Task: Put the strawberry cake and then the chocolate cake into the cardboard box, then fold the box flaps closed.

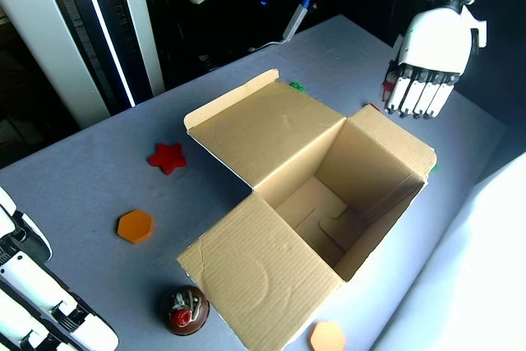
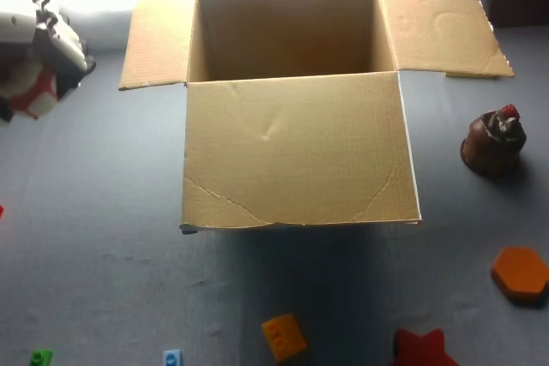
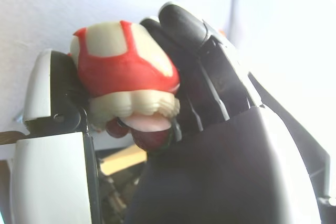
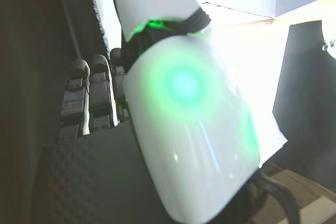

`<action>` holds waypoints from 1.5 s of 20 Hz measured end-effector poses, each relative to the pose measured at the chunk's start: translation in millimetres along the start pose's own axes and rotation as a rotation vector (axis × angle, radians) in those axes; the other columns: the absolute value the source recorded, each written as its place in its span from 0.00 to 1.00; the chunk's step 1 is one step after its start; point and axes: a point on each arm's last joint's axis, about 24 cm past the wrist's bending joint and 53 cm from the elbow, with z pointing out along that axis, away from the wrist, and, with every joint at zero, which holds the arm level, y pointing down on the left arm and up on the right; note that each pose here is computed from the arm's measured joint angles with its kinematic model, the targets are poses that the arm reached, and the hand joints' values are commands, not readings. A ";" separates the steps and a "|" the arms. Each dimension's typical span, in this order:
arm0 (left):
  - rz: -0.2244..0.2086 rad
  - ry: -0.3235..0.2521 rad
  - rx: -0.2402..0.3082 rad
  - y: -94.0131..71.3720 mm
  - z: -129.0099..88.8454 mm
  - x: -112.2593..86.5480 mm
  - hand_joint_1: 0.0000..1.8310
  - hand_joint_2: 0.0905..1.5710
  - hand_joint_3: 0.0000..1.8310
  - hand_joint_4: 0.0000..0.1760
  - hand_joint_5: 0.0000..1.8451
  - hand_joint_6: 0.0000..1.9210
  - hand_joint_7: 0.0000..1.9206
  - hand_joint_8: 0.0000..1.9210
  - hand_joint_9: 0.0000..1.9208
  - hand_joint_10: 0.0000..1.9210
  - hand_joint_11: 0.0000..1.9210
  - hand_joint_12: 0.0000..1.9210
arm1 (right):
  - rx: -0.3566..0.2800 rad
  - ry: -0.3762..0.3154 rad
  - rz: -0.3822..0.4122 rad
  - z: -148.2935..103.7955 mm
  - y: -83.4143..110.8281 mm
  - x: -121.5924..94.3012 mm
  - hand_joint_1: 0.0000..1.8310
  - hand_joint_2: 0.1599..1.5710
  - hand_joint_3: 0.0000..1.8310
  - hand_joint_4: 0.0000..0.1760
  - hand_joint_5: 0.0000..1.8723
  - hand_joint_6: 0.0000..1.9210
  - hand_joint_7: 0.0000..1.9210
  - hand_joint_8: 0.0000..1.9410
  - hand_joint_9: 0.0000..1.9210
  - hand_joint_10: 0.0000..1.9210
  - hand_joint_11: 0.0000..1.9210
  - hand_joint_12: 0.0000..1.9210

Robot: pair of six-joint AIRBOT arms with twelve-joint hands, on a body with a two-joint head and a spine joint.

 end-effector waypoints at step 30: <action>0.232 -0.007 0.291 -139.4 102.8 -95.7 0.73 0.75 0.00 0.00 0.42 0.57 0.38 0.75 0.43 0.76 0.34 0.76 | 0.004 -0.005 -0.015 0.0 -0.8 -1.3 0.64 0.59 0.00 0.00 0.01 0.00 0.04 0.00 0.01 0.00 0.00 0.00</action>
